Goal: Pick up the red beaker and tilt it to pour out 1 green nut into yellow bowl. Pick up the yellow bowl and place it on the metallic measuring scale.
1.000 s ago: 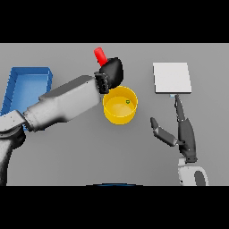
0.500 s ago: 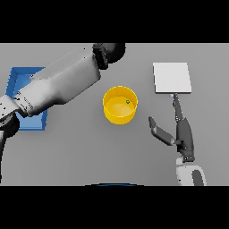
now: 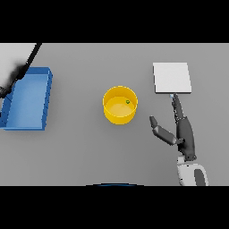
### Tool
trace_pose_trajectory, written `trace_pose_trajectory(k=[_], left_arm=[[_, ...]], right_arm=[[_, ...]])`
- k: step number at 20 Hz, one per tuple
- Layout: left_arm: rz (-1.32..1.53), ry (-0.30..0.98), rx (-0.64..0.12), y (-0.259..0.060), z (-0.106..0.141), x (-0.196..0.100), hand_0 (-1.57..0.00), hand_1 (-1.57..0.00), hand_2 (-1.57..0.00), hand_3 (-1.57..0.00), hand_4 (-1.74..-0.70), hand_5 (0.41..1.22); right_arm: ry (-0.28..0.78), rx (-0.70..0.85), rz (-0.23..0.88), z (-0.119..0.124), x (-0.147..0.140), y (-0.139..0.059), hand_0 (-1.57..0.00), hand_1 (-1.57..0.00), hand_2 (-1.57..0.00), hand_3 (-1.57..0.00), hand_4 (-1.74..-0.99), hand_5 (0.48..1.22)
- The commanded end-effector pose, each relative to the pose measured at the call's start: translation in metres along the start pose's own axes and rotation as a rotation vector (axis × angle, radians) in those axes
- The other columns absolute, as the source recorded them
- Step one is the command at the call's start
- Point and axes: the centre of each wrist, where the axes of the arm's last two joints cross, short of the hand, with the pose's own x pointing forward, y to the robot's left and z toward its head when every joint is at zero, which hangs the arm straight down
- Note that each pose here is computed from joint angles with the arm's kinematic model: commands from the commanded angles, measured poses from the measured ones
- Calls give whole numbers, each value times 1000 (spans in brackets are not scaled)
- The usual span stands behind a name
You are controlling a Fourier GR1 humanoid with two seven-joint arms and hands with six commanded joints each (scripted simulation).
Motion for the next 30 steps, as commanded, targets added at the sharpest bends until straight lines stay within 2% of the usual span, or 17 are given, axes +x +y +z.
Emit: trace_pose_trajectory(k=[1,6,10,13,17,22,25,28,30], left_arm=[[112,42,6,-6,1,-16,-1571,-1571,-1556,-1360,-1732,1221],[570,200,47,-66,19,-86,-1571,-1571,-1566,-1426,-1738,1221],[822,409,81,-122,43,-109,-1571,-1571,-1569,-1432,-1740,1221],[952,535,89,-162,65,-103,-1571,-1571,-1570,-1451,-1740,1221],[1048,677,58,-204,103,-89,-1571,-1571,-1571,-1450,-1741,1221],[1121,753,4,-243,138,-59,-1571,-1571,-1571,-1450,-1741,1221],[1143,773,-8,-252,151,-49,-1571,-1571,-1571,-1509,-1741,1221],[1147,799,-33,-263,157,-42,-1571,-1571,-1571,-1539,-1741,1117],[1125,808,-49,-264,160,-41,-1571,-1571,-1571,-1551,-1741,967]], right_arm=[[0,3,3,-1,0,0,1,1,1,1,-1222,592],[-28,11,7,-1,-3,-8,1,1,1,1,-1222,586],[-23,28,23,-3,-5,-6,1,1,1,1,-1217,599],[-25,42,52,-2,-6,-6,1,1,1,1,-1209,620],[-32,50,69,1,-6,-5,1,1,1,1,-1206,653],[-18,55,61,-1,-3,-3,1,1,1,1,-1218,664],[-27,64,64,3,-3,-3,1,1,1,1,-1217,666],[-34,54,81,1,-1,-4,1,1,1,1,-1207,665],[-31,54,76,1,-2,-4,1,1,1,1,-1205,664]])
